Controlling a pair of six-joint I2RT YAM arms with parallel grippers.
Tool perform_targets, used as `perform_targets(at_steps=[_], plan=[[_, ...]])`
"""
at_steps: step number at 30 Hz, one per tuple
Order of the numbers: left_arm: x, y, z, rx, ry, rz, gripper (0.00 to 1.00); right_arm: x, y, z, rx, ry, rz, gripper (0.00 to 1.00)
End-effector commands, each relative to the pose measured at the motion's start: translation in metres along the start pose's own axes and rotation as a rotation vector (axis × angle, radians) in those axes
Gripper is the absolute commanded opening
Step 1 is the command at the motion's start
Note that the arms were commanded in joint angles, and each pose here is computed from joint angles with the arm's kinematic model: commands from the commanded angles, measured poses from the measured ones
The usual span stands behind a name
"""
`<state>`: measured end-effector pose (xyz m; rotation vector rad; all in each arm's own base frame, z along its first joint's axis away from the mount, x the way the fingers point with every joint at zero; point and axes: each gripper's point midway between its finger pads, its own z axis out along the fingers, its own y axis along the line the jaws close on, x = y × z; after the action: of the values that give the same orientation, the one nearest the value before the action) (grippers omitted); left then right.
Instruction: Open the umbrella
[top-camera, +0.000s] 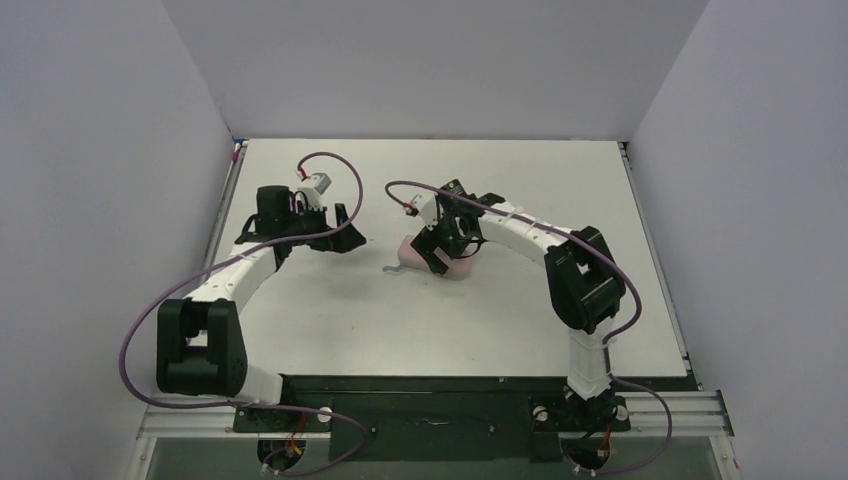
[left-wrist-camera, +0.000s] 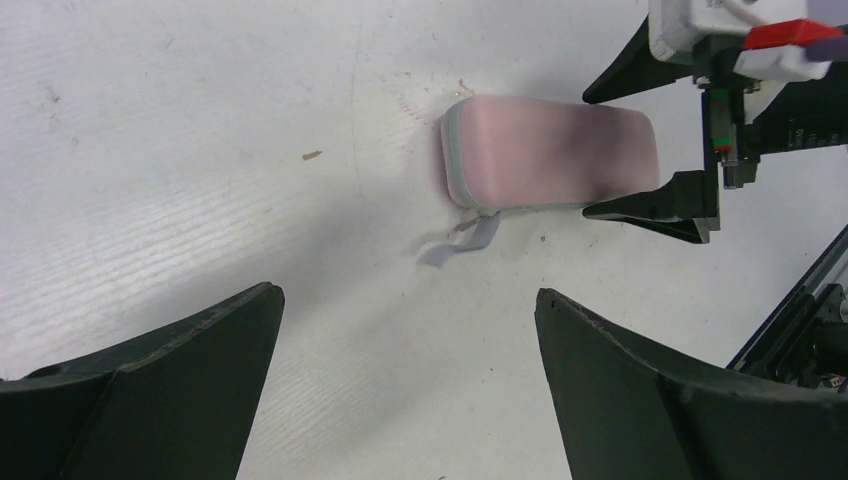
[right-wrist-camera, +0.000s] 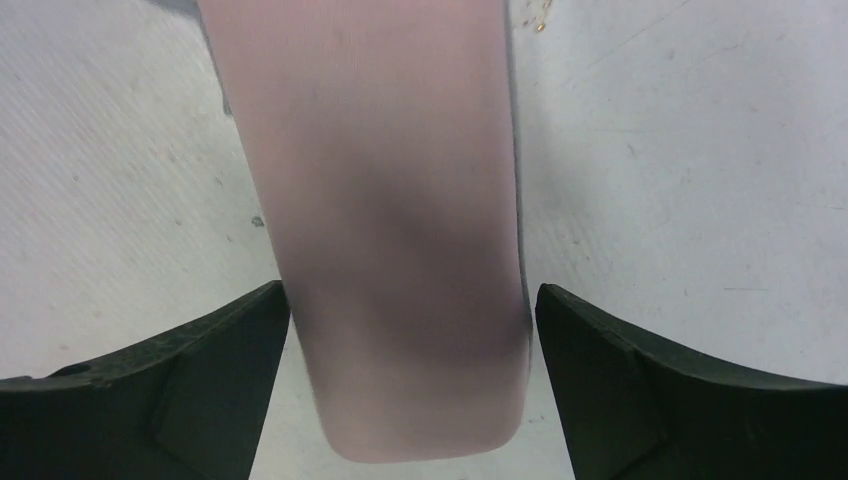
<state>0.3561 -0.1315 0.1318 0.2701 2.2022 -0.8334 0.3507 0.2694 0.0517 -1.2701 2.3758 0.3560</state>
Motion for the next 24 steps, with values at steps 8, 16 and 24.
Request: perform_targets(at_steps=[8,16,24], plan=[[0.019,-0.043,-0.021,-0.013,-0.104,0.388,0.9,0.078,-0.009,-0.02,0.012,0.193,-0.255,0.62],[0.072,-0.096,-0.004,0.032,-0.174,0.651,0.71,0.138,-0.001,-0.045,-0.103,0.294,-0.287,0.43],[0.092,-0.143,0.034,0.153,-0.192,0.723,0.51,0.16,0.004,-0.046,-0.107,0.315,-0.279,0.39]])
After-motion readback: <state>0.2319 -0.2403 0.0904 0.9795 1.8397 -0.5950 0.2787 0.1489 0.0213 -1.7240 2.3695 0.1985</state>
